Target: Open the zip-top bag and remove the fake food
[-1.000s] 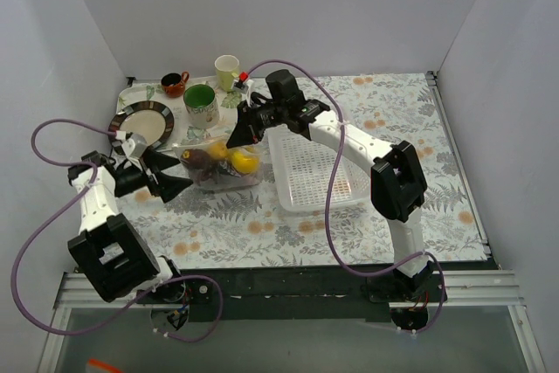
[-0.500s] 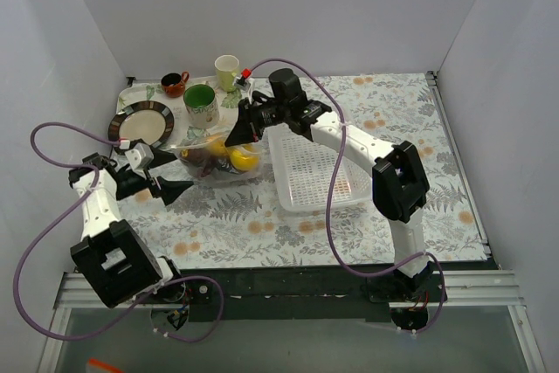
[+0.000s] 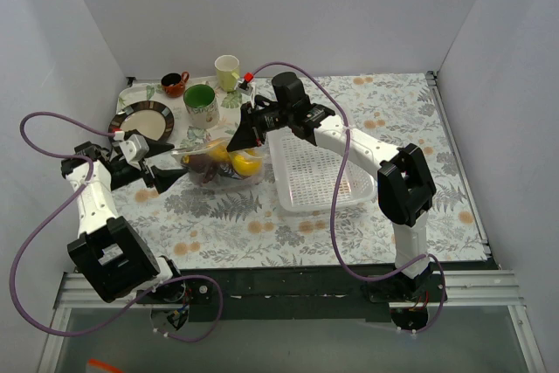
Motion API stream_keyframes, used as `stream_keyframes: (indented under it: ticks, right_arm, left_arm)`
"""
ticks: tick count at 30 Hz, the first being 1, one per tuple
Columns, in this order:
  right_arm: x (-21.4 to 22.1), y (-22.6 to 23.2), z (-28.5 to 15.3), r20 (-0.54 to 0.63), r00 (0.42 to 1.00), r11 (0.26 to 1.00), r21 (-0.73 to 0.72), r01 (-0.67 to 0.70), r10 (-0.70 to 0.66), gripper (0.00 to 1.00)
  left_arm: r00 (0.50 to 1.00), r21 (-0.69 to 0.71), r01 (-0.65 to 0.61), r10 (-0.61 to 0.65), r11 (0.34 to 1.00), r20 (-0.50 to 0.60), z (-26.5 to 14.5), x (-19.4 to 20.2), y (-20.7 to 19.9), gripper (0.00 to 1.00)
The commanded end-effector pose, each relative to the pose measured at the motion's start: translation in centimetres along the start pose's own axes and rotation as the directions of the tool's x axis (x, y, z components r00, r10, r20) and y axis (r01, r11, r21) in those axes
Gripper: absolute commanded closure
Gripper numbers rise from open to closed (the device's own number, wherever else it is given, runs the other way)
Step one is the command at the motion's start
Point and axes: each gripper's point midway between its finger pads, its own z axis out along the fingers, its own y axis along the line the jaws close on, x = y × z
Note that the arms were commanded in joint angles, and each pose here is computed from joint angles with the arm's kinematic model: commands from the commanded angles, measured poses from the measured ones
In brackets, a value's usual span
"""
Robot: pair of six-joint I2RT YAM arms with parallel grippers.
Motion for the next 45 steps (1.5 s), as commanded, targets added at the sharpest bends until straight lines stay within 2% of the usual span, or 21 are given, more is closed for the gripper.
stream_keyframes:
  ticks: [1, 2, 3, 4, 5, 7, 14, 15, 17, 18, 19, 24, 26, 28, 29, 32, 35, 39, 40, 45]
  right_arm:
    - [-3.3, 4.5, -1.0, 0.075, 0.989, 0.988, -0.083, 0.131, -0.124, 0.99]
    - [-3.4, 4.6, -1.0, 0.08, 0.988, 0.986, -0.088, 0.138, -0.131, 0.99]
    - [-3.4, 4.6, -0.9, 0.08, 0.989, 0.987, -0.09, 0.135, -0.128, 0.99]
    - [-3.5, 4.7, -0.9, 0.081, 0.989, 0.987, -0.092, 0.135, -0.128, 0.99]
    - [-3.4, 4.6, -0.9, 0.079, 0.989, 0.986, -0.095, 0.134, -0.126, 0.99]
    - [-3.5, 4.8, -0.8, 0.08, 0.988, 0.986, -0.098, 0.136, -0.129, 0.99]
    - [-2.9, 4.4, -0.9, 0.067, 0.989, 0.986, -0.094, 0.135, -0.129, 0.99]
    - [-2.9, 4.4, -0.8, 0.067, 0.99, 0.986, -0.096, 0.134, -0.127, 0.99]
    - [-3.0, 4.4, -0.8, 0.068, 0.989, 0.986, -0.099, 0.135, -0.128, 0.99]
    - [-2.9, 4.2, -0.7, 0.065, 0.99, 0.987, -0.096, 0.129, -0.124, 0.99]
    - [-2.9, 4.0, -0.8, 0.064, 0.991, 0.988, -0.092, 0.125, -0.12, 0.99]
    - [-3.2, 2.9, -1.6, 0.074, 0.991, 0.991, -0.061, 0.118, -0.114, 0.99]
    - [-3.3, 2.3, -1.9, 0.076, 0.99, 0.992, -0.032, 0.124, -0.121, 0.96]
    - [-4.1, 1.7, -2.8, 0.088, 0.982, 0.985, 0.019, 0.169, -0.17, 0.78]
    - [-4.0, 0.9, -3.1, 0.075, 0.985, 0.986, 0.076, 0.151, -0.156, 0.57]
    - [-6.9, 1.5, -3.9, 0.083, 0.953, 0.946, 0.172, 0.275, -0.292, 0.48]
    - [-8.4, 3.4, -3.7, 0.083, 0.904, 0.891, 0.227, 0.394, -0.42, 0.42]
    - [-7.5, 7.0, -1.0, 0.056, 0.824, 0.812, 0.219, 0.541, -0.564, 0.37]
    - [-7.1, 7.4, -0.4, 0.054, 0.811, 0.801, 0.209, 0.562, -0.583, 0.36]
    - [-4.8, 8.6, 2.2, 0.054, 0.807, 0.808, 0.094, 0.582, -0.588, 0.31]
  left_arm:
    - [0.946, 0.007, -0.019, 0.016, 1.0, 0.324, 0.9, -6.8, 0.0, 0.25]
    - [0.945, 0.029, -0.002, -0.007, 1.0, 0.326, 1.1, -6.9, -0.3, 0.32]
    - [0.944, 0.046, -0.027, 0.011, 0.999, 0.329, 1.4, -7.3, -0.5, 0.33]
    - [0.944, 0.063, -0.03, 0.007, 0.998, 0.331, 1.7, -7.4, -0.6, 0.4]
    - [0.944, 0.08, -0.02, -0.007, 0.997, 0.331, 1.9, -7.6, -0.8, 0.51]
    - [0.942, 0.107, -0.033, -0.005, 0.994, 0.334, 2.4, -7.9, -1.0, 0.61]
    - [0.942, 0.135, -0.043, -0.004, 0.99, 0.335, 2.6, -8.6, -1.6, 0.66]
    - [0.943, 0.15, -0.04, -0.012, 0.988, 0.333, 2.7, -8.6, -1.7, 0.75]
    - [0.944, 0.171, -0.035, -0.023, 0.985, 0.329, 2.7, -8.5, -2.0, 0.83]
    - [0.944, 0.18, -0.066, 0.003, 0.981, 0.33, 2.8, -8.6, -1.8, 0.9]
    - [0.947, 0.205, -0.027, -0.041, 0.978, 0.319, 2.8, -8.7, -2.1, 0.99]
    - [0.951, 0.225, -0.06, -0.013, 0.972, 0.31, 2.6, -9.2, -2.6, 1.0]
    - [0.953, 0.243, -0.025, -0.05, 0.97, 0.298, 2.5, -9.4, -2.7, 1.0]
    - [0.96, 0.256, -0.016, -0.058, 0.966, 0.275, 2.6, -9.2, -2.3, 1.0]
    - [0.962, 0.269, 0.043, -0.112, 0.962, 0.248, 2.5, -9.0, -2.2, 1.0]
    - [0.971, 0.234, 0.073, -0.122, 0.969, 0.205, 2.9, -7.8, -0.8, 1.0]
    - [0.975, 0.204, 0.153, -0.182, 0.967, 0.131, 3.6, -6.2, 0.4, 0.99]
    - [0.958, 0.236, 0.269, -0.286, 0.934, 0.038, 5.3, -4.6, -1.3, 1.0]
    - [0.966, 0.246, 0.242, -0.257, 0.939, 0.031, 5.7, -4.1, -1.7, 1.0]
    - [0.954, 0.302, 0.299, -0.29, 0.905, -0.075, 7.1, -2.0, -4.9, 1.0]
